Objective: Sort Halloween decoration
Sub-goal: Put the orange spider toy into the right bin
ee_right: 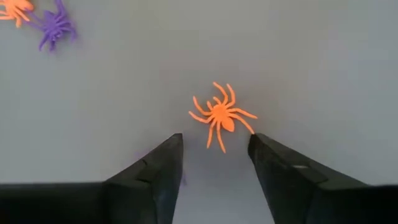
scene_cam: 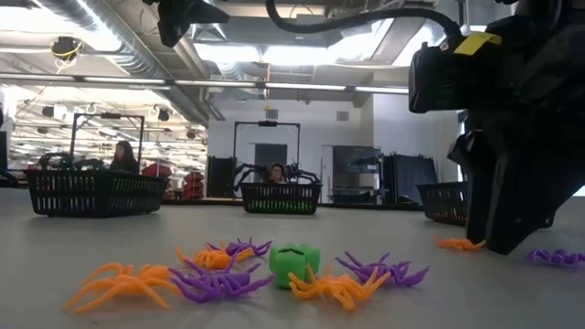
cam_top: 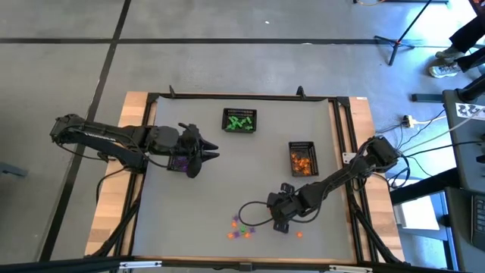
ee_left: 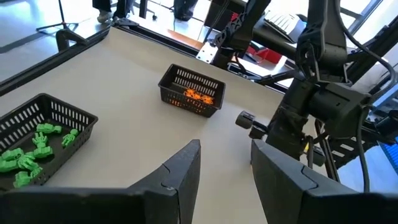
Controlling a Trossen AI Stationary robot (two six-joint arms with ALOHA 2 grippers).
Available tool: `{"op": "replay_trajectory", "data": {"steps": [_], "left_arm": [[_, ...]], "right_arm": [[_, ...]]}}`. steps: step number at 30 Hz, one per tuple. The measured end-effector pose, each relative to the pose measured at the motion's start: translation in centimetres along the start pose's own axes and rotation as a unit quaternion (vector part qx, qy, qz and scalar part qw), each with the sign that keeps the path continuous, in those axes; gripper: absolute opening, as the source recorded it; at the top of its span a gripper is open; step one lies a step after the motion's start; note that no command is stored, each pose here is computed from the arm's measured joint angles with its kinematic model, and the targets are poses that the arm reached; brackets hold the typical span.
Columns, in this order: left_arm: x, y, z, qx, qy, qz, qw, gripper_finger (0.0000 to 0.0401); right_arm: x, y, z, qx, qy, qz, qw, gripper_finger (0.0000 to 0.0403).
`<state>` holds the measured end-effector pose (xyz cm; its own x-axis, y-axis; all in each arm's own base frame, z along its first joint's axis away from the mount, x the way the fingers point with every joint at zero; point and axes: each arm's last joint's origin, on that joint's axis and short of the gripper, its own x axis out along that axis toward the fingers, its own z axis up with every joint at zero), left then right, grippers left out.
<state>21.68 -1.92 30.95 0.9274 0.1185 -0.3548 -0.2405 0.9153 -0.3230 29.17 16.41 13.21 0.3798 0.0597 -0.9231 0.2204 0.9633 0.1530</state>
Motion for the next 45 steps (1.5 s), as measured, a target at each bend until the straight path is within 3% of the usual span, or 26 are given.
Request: {"op": "replay_trajectory", "data": {"steps": [19, 26, 33, 40, 45], "left_arm": [[0.0, 0.1, 0.0, 0.000, -0.005, 0.011, 1.000, 0.0133], [0.0, 0.1, 0.0, 0.000, -0.004, 0.011, 1.000, 0.0134], [0.0, 0.1, 0.0, 0.000, -0.003, 0.012, 1.000, 0.0134], [0.0, 0.2, 0.0, 0.000, -0.008, 0.023, 1.000, 0.0134], [0.0, 0.2, 0.0, 0.000, -0.008, 0.022, 1.000, 0.0134]], "right_arm": [[0.2, -0.6, 1.1, 0.020, -0.009, 0.007, 1.000, 0.0005], [-0.7, -1.3, 1.4, 0.033, -0.002, 0.004, 0.999, 0.0002], [-5.9, -2.5, 1.4, 0.077, -0.042, -0.039, 0.995, 0.0001], [-12.8, -6.8, 0.1, 0.156, -0.093, -0.152, 0.972, 0.0001], [-14.8, -10.2, -2.2, 0.207, -0.069, -0.173, 0.961, 0.0000]]}}
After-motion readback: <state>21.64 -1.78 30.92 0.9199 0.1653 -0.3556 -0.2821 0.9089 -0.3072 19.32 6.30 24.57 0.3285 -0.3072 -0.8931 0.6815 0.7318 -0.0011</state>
